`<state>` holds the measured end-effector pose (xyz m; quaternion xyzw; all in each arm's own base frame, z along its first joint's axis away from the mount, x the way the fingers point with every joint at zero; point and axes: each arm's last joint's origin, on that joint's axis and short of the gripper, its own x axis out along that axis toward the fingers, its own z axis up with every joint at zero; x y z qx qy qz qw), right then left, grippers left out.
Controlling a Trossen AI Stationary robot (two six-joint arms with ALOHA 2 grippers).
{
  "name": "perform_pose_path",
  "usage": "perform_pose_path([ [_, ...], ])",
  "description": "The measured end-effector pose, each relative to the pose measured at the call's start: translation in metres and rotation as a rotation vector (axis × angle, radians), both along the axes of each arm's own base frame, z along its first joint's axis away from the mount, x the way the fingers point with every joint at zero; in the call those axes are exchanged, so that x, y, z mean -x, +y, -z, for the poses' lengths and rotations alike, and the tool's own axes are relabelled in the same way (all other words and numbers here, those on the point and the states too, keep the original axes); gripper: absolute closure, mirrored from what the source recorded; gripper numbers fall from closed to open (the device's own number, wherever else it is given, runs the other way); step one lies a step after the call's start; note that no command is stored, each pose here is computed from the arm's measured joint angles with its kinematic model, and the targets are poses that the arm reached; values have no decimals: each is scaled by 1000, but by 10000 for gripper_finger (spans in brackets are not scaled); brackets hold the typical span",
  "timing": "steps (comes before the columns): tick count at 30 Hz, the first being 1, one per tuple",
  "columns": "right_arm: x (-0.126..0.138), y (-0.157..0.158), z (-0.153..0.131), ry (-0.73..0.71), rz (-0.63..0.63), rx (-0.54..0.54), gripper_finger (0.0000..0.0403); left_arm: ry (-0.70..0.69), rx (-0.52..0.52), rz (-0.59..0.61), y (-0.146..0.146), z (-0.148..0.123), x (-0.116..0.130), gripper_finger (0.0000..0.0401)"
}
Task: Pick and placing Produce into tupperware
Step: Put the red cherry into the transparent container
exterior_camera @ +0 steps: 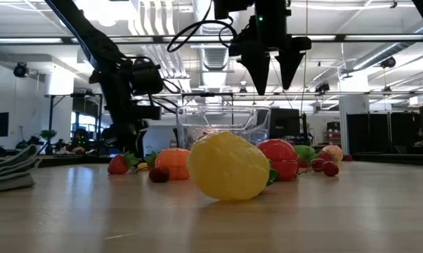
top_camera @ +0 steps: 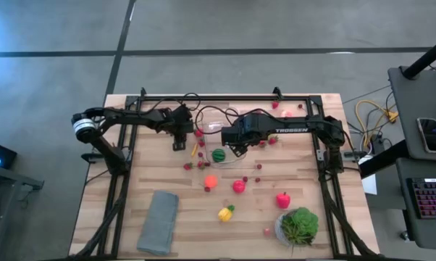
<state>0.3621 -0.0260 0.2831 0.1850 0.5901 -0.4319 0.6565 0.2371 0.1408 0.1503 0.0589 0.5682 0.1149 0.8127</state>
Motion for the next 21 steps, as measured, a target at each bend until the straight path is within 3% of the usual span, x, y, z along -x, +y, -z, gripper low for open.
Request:
perform_pose_path([
  [12,-1,0,0,-7,0,0,37,15,-10,14,0,0,1,324],
  [21,2,1,-6,-24,-1,15,37,30,1,16,-1,-11,-1,336],
])
